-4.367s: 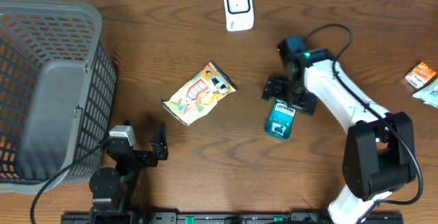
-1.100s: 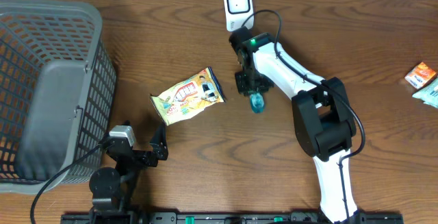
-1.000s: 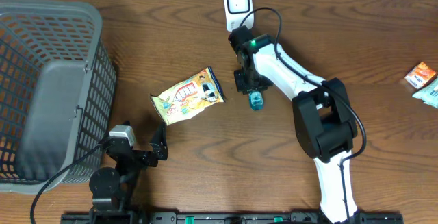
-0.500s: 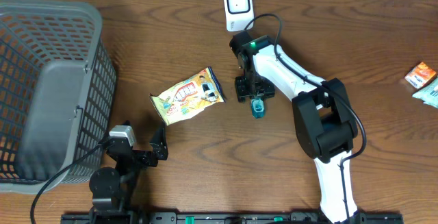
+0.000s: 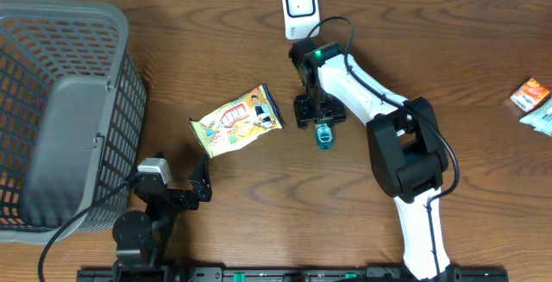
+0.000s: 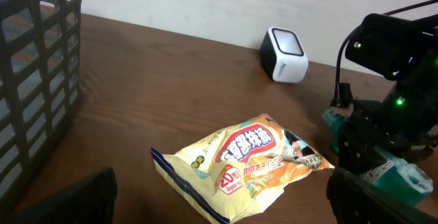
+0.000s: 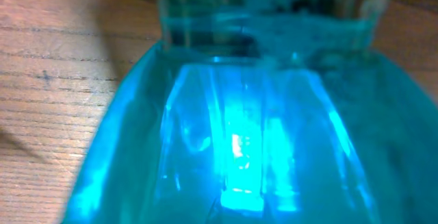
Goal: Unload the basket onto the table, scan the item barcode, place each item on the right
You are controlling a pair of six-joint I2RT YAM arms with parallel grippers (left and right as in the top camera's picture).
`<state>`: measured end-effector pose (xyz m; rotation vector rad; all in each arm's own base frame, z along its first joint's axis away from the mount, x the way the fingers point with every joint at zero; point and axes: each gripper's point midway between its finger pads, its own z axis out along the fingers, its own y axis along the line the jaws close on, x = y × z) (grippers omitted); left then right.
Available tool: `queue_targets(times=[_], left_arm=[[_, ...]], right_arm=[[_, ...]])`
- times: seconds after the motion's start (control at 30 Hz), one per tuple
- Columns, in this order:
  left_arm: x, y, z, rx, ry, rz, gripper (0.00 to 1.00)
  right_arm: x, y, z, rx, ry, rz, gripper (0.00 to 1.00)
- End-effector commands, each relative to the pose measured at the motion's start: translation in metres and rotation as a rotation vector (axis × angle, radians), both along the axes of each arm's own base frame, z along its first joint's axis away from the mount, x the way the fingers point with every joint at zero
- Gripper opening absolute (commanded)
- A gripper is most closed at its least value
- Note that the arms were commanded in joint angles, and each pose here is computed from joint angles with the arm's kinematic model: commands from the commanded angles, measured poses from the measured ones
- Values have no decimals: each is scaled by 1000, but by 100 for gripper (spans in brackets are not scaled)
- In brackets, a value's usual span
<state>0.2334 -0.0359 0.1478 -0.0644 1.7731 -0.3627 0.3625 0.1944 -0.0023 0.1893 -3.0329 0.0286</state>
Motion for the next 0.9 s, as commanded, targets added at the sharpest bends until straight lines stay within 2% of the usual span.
queue_targets(times=[0.0,0.5,0.87], left_arm=[[-1,-3,-13,7,30,-17,98],[-1,-3,-13,7,30,-17,98],[-1,-3,-13,7,30,-17,98]], right_arm=[[-8,-6,-24,-38,56,-4,66],[21,-5,12,-5,-1,-11,67],[23,-4,16,-2,-8,-9,68]])
